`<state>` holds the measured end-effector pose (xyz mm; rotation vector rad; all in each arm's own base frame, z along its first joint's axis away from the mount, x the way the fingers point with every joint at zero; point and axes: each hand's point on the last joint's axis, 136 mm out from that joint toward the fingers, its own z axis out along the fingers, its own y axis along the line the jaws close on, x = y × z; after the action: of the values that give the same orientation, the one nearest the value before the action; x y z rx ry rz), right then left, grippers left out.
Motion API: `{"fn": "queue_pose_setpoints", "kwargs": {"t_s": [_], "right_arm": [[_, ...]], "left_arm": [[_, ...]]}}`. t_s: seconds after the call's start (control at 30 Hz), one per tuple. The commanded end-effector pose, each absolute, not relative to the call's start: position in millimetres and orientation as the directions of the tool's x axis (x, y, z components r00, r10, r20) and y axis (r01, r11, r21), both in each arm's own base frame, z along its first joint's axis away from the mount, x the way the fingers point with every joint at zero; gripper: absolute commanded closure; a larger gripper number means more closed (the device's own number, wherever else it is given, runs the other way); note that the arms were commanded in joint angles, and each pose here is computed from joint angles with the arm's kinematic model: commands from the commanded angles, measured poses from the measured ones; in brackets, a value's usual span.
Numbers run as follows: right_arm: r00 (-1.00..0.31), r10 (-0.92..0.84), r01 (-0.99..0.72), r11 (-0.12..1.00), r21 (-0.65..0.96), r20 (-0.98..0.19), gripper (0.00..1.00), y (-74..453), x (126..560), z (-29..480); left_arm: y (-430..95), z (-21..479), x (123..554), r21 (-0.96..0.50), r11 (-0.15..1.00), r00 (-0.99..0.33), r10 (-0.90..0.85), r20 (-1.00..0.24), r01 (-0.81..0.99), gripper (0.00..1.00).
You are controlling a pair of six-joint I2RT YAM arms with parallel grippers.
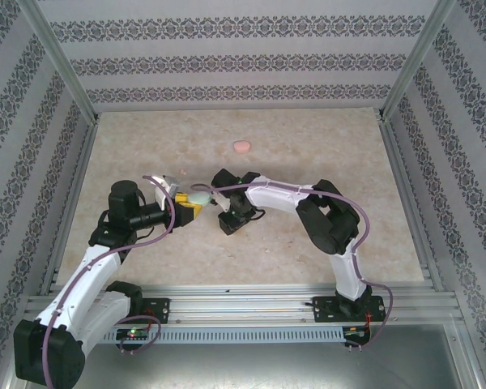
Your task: Insert wireless bluetooth earbuds into charging case
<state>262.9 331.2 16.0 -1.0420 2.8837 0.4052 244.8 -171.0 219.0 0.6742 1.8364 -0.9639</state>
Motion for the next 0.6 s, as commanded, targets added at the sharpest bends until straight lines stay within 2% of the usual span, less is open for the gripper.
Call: {"fn": "queue_pose_setpoints", "kwargs": {"t_s": [0.0,0.13,0.4,0.57], "right_arm": [[-0.842,-0.528,-0.54,0.818,0.197,-0.112,0.7,311,271,16],[-0.909,-0.406,-0.416,0.885,0.207,-0.092,0.72,294,278,14],[-0.974,-0.185,-0.21,0.953,0.22,-0.129,0.77,273,290,21],[-0.981,-0.108,-0.152,0.943,0.297,-0.16,0.8,271,288,28]], "left_arm": [[-171,227,248,-0.324,0.537,-0.405,0.037,-0.913,0.779,0.86],[-171,225,248,-0.333,0.533,-0.414,0.035,-0.91,0.778,0.86],[-173,225,250,-0.347,0.519,-0.421,0.027,-0.907,0.781,0.85],[-176,226,252,-0.361,0.499,-0.429,0.023,-0.903,0.788,0.85]]}}
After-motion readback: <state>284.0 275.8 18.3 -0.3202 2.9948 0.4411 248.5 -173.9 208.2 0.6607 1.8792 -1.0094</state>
